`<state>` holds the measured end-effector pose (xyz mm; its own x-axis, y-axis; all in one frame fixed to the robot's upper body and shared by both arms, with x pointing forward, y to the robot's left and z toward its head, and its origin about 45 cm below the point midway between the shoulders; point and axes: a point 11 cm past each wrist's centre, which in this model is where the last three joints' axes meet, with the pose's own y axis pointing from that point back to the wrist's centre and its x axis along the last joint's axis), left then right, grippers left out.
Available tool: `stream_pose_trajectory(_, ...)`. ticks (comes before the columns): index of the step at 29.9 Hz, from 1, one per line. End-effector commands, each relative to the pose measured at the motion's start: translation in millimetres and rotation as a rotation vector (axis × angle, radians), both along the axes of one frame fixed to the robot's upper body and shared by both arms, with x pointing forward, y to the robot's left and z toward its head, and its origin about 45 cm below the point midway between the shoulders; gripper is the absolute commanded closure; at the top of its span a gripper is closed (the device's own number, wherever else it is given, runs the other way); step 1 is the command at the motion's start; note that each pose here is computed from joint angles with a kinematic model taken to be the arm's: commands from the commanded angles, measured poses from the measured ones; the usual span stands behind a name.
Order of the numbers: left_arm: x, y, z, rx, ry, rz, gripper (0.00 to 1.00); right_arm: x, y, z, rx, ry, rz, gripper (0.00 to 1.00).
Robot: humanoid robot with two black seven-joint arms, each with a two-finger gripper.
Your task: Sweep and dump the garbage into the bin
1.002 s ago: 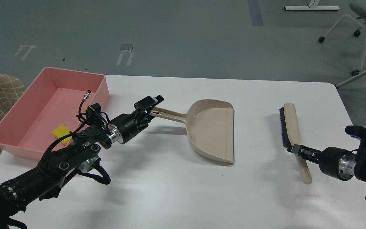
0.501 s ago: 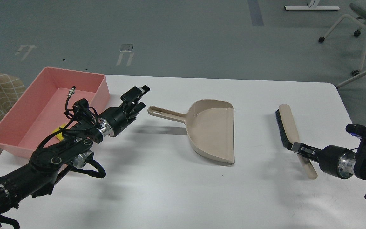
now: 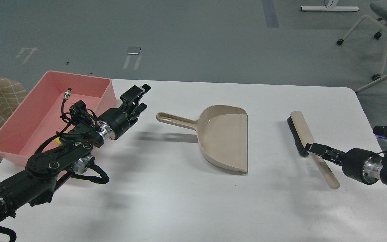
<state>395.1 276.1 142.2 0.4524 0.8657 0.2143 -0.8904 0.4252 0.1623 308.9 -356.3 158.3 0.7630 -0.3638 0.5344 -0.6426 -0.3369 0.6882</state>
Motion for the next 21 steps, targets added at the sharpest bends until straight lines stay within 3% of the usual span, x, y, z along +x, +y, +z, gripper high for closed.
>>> stream_pose_trajectory(1, 5.0, 5.1, 7.8, 0.004, -0.015, 0.004, 0.10, 3.6, -7.0, 12.2, -0.013, -0.029, -0.004, 0.00)
stream_pose_trajectory(11, 17.6, 27.1, 33.3, -0.071, -0.029, 0.049, 0.02, 40.5, -38.6, 92.6, 0.208, -0.271, -0.200, 0.00)
stream_pose_trajectory(15, 23.2, 34.7, 43.5, -0.158, -0.029, 0.095, 0.02, 49.4, -32.6, 116.7, 0.541, -0.344, -0.302, 0.00)
stream_pose_trajectory(21, 36.6, 46.7, 71.9, -0.323, -0.070, 0.157, 0.02, 58.1, 3.1, 107.4, 0.975, -0.330, -0.386, 0.00)
